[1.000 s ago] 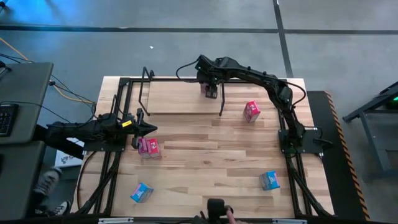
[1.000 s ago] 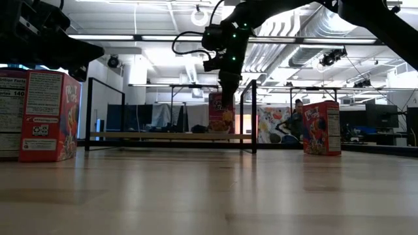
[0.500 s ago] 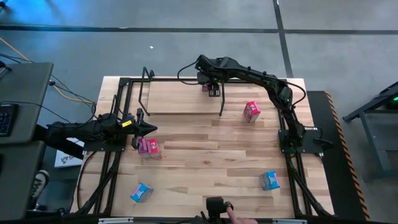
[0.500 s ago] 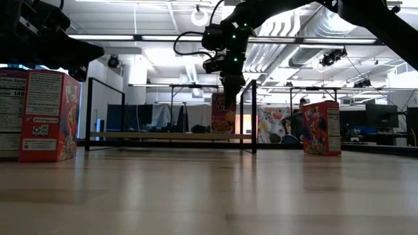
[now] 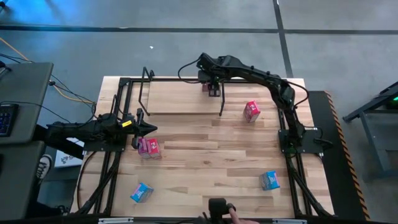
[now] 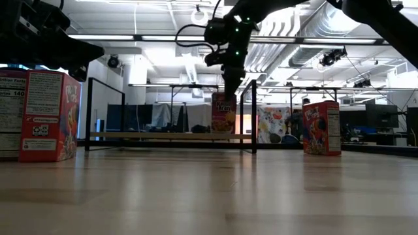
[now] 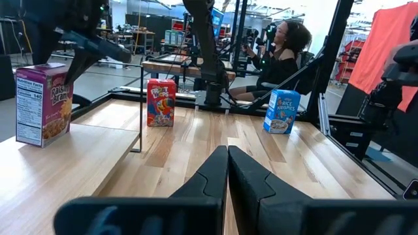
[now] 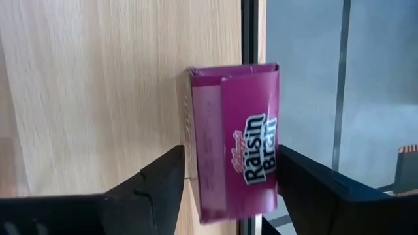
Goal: Stack cereal on shelf
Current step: Put the right purple cereal box on the shelf, then put the right blue cereal box on the shelf
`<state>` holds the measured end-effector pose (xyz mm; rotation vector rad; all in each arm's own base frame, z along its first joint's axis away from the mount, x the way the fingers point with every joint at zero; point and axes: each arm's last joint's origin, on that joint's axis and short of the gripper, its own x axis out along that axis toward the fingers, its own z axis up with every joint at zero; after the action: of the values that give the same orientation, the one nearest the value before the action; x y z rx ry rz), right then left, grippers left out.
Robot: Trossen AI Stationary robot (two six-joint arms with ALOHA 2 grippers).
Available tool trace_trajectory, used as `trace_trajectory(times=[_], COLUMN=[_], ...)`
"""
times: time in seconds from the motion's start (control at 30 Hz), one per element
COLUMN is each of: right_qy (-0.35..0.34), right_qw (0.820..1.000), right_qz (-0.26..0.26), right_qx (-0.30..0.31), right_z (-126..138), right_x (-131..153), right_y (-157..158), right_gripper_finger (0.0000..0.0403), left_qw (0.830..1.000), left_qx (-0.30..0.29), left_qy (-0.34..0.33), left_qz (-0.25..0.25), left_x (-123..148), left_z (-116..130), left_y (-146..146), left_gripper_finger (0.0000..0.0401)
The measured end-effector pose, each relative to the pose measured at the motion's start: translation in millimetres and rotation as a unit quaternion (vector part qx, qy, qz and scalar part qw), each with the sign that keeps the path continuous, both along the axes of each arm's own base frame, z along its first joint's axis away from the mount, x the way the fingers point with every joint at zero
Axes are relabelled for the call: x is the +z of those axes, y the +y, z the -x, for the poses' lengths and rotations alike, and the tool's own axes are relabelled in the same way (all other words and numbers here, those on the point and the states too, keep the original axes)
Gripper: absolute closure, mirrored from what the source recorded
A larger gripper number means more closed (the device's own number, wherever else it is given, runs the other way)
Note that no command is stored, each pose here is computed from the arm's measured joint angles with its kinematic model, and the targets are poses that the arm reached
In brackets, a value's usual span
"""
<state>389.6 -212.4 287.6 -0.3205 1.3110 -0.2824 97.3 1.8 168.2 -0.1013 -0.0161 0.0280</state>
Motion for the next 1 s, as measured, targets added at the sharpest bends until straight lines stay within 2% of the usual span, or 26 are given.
trace_trajectory(times=[0.2,0.47,0.6,0.7,0.83,1.0], right_qy=[-0.026,-0.124,-0.194,-0.203,-0.186,-0.167], right_qw=[1.000,0.991,0.974,0.963,0.952,0.936], right_qz=[-0.006,-0.028,-0.090,-0.149,-0.198,-0.214], right_qx=[-0.010,-0.037,-0.075,-0.101,-0.142,-0.224], right_z=[7,29,46,65,89,135], right_x=[16,65,94,107,107,90], right_y=[4,18,31,46,70,112], right_gripper_finger=[0.0194,0.0194,0.0194,0.0194,0.0194,0.0194], left_qw=[1.000,1.000,1.000,1.000,1.000,1.000], left_qx=[0.000,0.000,0.000,0.000,0.000,0.000], left_qy=[0.000,0.000,0.000,0.000,0.000,0.000], left_qz=[0.000,0.000,0.000,0.000,0.000,0.000], left_x=[0,0,0,0,0,0], left_z=[0,0,0,0,0,0], left_y=[0,0,0,0,0,0], left_gripper_finger=[0.0396,0.0396,0.0396,0.0396,0.0396,0.0396])
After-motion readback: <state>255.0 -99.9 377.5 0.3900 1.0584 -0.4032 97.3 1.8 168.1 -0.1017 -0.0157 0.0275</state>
